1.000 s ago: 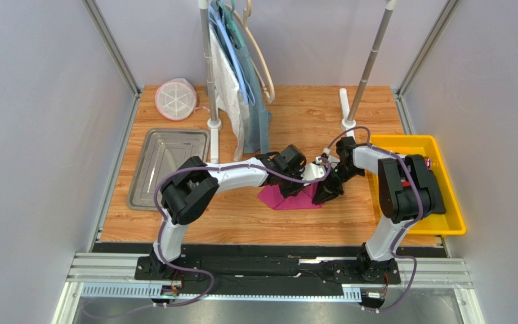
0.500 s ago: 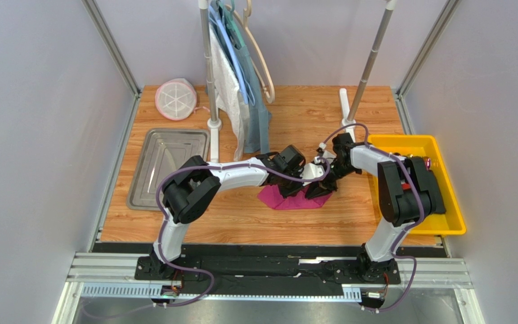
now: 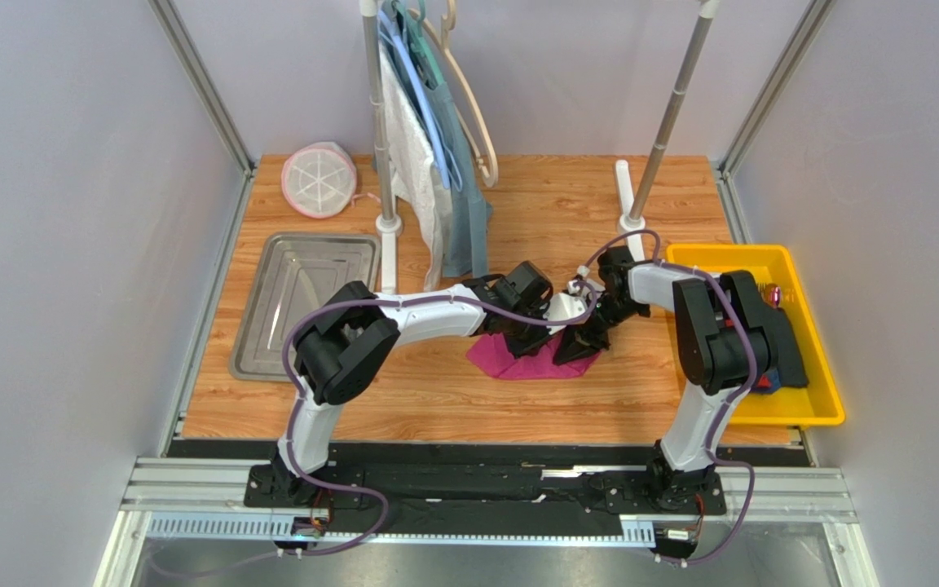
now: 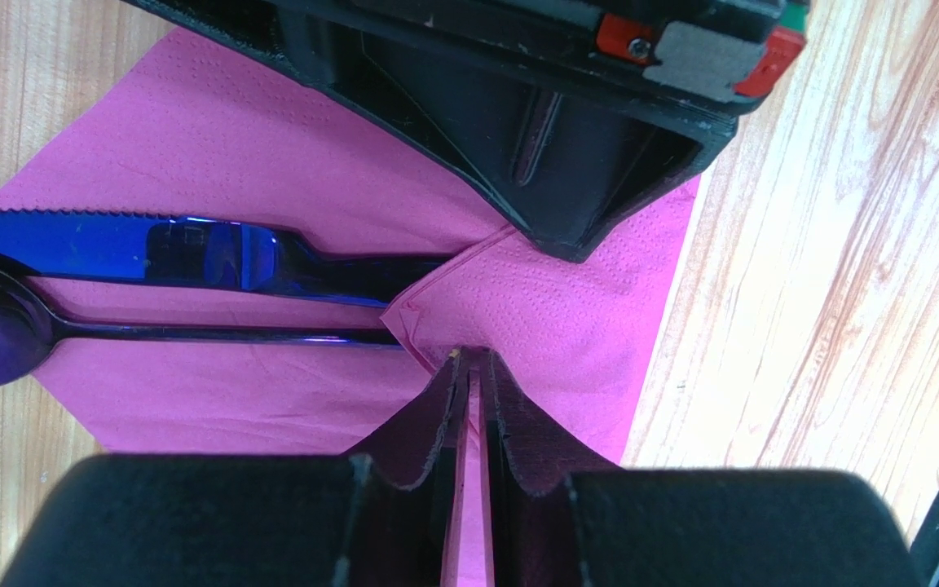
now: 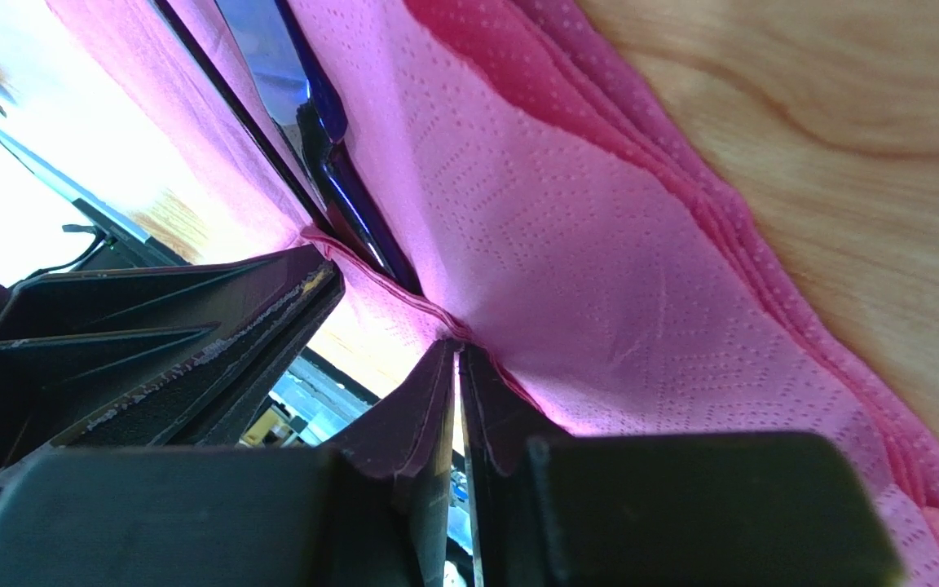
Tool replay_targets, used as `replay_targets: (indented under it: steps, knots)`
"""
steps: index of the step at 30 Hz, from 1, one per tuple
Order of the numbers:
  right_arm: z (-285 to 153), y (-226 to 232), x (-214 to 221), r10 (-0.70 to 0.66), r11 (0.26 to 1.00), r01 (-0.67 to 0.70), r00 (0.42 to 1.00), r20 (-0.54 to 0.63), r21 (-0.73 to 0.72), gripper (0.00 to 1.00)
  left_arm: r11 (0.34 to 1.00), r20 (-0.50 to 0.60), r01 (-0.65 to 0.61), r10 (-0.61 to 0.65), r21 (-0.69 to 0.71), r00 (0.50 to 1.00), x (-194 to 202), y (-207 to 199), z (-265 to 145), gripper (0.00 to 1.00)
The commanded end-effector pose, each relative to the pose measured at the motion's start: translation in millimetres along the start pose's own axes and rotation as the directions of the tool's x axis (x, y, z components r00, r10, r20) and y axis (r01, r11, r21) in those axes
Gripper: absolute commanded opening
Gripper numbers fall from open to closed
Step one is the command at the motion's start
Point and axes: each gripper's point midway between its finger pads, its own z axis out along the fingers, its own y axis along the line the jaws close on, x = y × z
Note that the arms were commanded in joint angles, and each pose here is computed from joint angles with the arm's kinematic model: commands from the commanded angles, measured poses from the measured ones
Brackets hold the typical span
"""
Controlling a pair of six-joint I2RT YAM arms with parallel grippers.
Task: Place the utensils on the paper napkin and roll it up
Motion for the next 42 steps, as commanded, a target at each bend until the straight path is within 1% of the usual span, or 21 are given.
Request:
replay_targets:
  steps: [1, 5, 8, 9, 12, 13, 15, 16, 19, 21, 23, 28, 31, 36, 38, 39, 42]
  knots:
    - [-1, -6, -13, -0.031, 0.998, 0.029, 0.999, 0.043, 0.058, 0.13, 1.0, 0.071, 0.009, -0.009, 0.001, 0.997, -24, 2, -9, 0.15]
    - [-18, 13, -17, -0.07, 0.997, 0.068, 0.994, 0.086, 0.02, 0.16, 1.0, 0.074, 0.009, -0.009, 0.004, 0.997, -24, 1, -10, 0.15]
    - [-35, 27, -21, -0.093, 0.996, 0.092, 0.987, 0.135, 0.007, 0.23, 1.0, 0.078, 0.009, -0.01, 0.007, 0.997, -26, 1, -11, 0.15]
    - [-39, 28, -19, -0.086, 0.996, 0.085, 0.988, 0.132, 0.011, 0.25, 1.0, 0.08, 0.009, -0.009, 0.007, 0.997, -26, 1, -10, 0.15]
    - [-53, 30, -22, -0.083, 0.997, 0.08, 0.984, 0.159, 0.024, 0.34, 1.0, 0.08, 0.009, -0.009, 0.009, 0.997, -27, 1, -10, 0.15]
    - [-58, 30, -24, -0.084, 0.996, 0.079, 0.982, 0.171, 0.034, 0.4, 1.0, 0.081, 0.008, -0.009, 0.011, 0.997, -27, 0, -10, 0.15]
    - [-65, 21, -25, -0.072, 0.996, 0.058, 0.979, 0.191, 0.075, 0.47, 1.0, 0.08, 0.006, -0.007, 0.013, 0.997, -26, -1, -10, 0.16]
    - [-67, 16, -27, -0.075, 0.994, 0.057, 0.978, 0.197, 0.094, 0.56, 1.0, 0.08, 0.007, -0.008, 0.012, 0.997, -26, 0, -9, 0.16]
    - [-73, -4, -28, -0.062, 0.987, 0.03, 0.977, 0.203, 0.155, 0.69, 1.0, 0.079, 0.008, -0.009, 0.015, 0.997, -25, 0, -9, 0.15]
    - [-77, -18, -29, -0.033, 0.982, -0.008, 0.977, 0.212, 0.191, 0.71, 1.0, 0.079, 0.009, -0.01, 0.015, 0.997, -26, 0, -9, 0.16]
    - [-79, -30, -31, -0.026, 0.975, -0.023, 0.975, 0.22, 0.22, 0.75, 1.0, 0.08, 0.009, -0.01, 0.018, 0.997, -26, -1, -9, 0.16]
    - [-76, -53, -35, 0.01, 0.958, -0.073, 0.975, 0.222, 0.277, 0.77, 1.0, 0.078, 0.008, -0.009, 0.017, 0.997, -26, 0, -8, 0.16]
    - [-66, -63, -33, 0.047, 0.957, -0.101, 0.979, 0.2, 0.271, 0.77, 1.0, 0.077, 0.01, -0.011, 0.018, 0.997, -25, 0, -7, 0.16]
    - [-49, -51, -39, 0.063, 0.983, -0.092, 0.981, 0.182, 0.158, 0.76, 1.0, 0.078, 0.005, -0.006, 0.015, 0.997, -26, 0, -8, 0.16]
    - [-41, -43, -39, 0.078, 0.992, -0.093, 0.984, 0.158, 0.087, 0.71, 1.0, 0.076, 0.004, -0.005, 0.016, 0.997, -25, 0, -8, 0.16]
    - [-39, -41, -41, 0.083, 0.993, -0.095, 0.984, 0.158, 0.067, 0.66, 1.0, 0.079, 0.005, -0.006, 0.015, 0.997, -26, 0, -9, 0.16]
    - [-33, -28, -40, 0.105, 0.994, -0.103, 0.986, 0.13, -0.027, 0.59, 1.0, 0.077, 0.005, -0.007, 0.017, 0.997, -26, 0, -7, 0.16]
